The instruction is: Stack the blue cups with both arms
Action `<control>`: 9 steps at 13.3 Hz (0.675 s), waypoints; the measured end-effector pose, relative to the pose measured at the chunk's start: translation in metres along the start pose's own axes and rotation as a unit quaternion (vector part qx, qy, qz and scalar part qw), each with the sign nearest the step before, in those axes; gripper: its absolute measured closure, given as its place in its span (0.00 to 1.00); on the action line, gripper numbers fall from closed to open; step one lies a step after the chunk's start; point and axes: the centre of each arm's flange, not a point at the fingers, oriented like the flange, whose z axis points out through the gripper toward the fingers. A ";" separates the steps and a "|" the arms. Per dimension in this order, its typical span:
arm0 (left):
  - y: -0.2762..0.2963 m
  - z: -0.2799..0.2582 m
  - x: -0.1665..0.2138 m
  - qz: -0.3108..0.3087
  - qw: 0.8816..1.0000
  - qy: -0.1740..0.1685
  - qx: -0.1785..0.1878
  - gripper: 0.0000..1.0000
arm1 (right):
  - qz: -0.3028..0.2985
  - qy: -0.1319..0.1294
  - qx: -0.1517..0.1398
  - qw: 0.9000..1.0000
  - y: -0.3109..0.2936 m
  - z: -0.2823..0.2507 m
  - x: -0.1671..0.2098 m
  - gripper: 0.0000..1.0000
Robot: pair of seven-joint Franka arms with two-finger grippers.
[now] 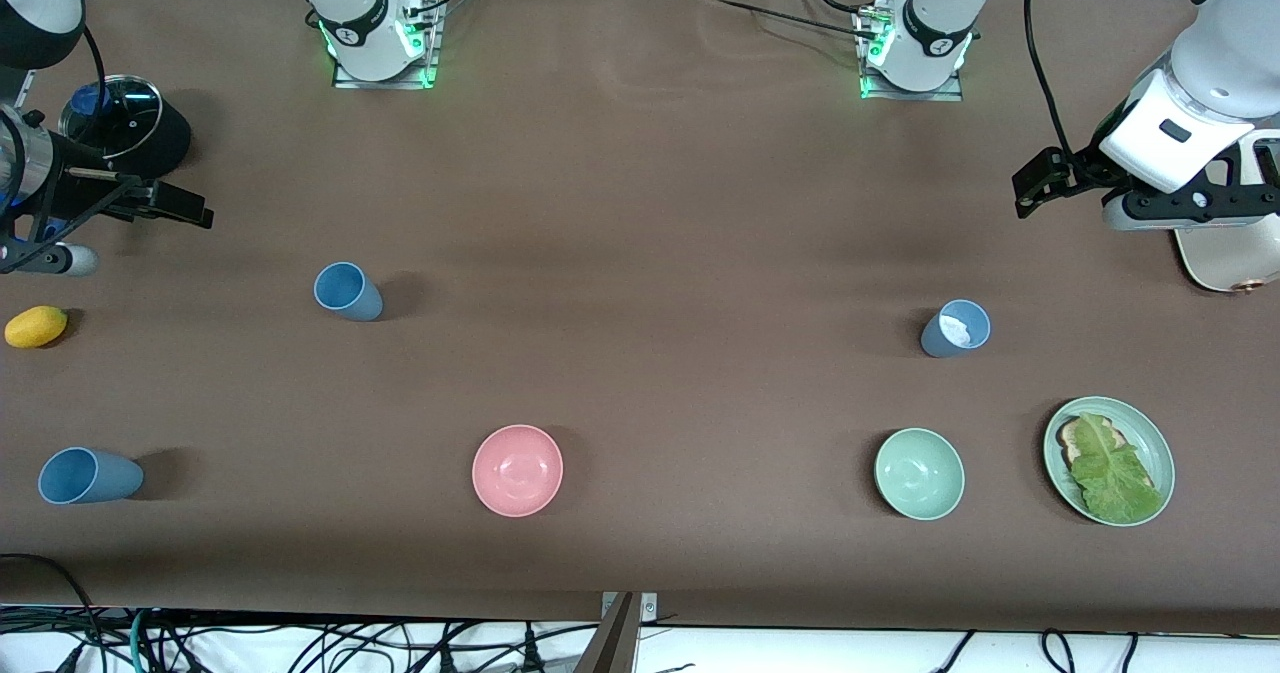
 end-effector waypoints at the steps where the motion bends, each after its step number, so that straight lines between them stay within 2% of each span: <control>1: 0.000 0.000 0.000 0.000 1.000 0.000 0.000 0.00 | 0.000 0.000 0.000 1.000 0.000 0.000 0.000 0.00; 9: -0.003 0.003 -0.003 -0.002 1.000 -0.016 0.003 0.00 | -0.001 -0.002 0.000 1.000 0.000 0.001 0.001 0.00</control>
